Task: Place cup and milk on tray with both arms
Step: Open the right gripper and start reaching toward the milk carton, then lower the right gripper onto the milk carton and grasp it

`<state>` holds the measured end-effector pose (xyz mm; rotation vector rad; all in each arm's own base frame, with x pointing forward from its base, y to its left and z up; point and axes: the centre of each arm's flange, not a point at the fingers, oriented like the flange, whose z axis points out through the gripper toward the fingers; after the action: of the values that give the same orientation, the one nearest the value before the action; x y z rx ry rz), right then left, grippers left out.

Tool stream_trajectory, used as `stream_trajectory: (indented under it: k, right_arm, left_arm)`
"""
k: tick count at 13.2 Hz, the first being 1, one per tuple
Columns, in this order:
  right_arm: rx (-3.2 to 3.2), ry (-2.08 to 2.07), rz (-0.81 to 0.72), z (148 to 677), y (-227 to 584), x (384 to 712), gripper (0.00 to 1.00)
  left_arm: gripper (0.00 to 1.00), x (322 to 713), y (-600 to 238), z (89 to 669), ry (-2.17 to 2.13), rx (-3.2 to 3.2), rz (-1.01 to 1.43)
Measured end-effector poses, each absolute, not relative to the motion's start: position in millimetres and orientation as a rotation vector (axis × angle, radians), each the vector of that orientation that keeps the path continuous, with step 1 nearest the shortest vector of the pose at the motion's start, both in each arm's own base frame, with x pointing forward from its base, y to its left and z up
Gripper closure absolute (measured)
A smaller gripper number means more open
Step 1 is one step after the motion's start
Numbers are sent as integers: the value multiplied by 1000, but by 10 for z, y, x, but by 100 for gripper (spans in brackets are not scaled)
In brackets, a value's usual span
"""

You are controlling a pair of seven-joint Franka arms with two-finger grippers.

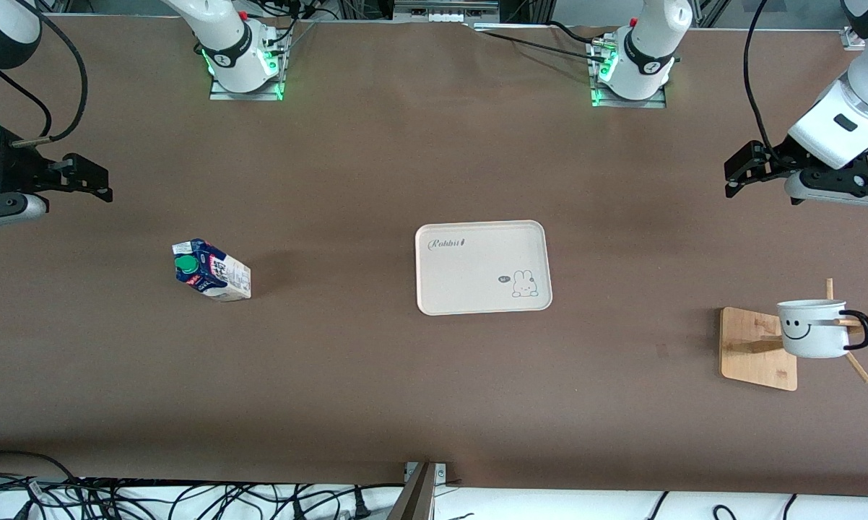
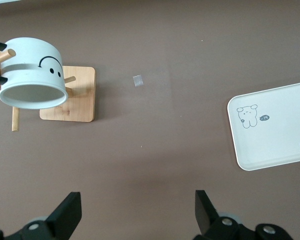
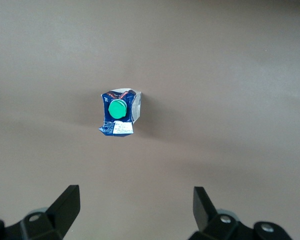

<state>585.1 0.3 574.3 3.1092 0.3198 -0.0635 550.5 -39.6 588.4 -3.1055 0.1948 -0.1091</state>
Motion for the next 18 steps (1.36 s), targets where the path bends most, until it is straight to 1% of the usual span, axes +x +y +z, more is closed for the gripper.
stream_trajectory:
  k: [12, 15, 18]
  right_arm:
    - [3108, 324, -78, 5685, 18, 5876, 0]
    - [3102, 345, -79, 5621, 102, 5951, 0]
    - [3095, 377, -140, 5393, 149, 6042, 0]
  left_arm:
    - [0, 5505, -396, 5884, 195, -3106, -109]
    - [0, 5505, -395, 5884, 195, -3106, -109]
    - [0, 5506, -391, 5883, 194, -3106, -109]
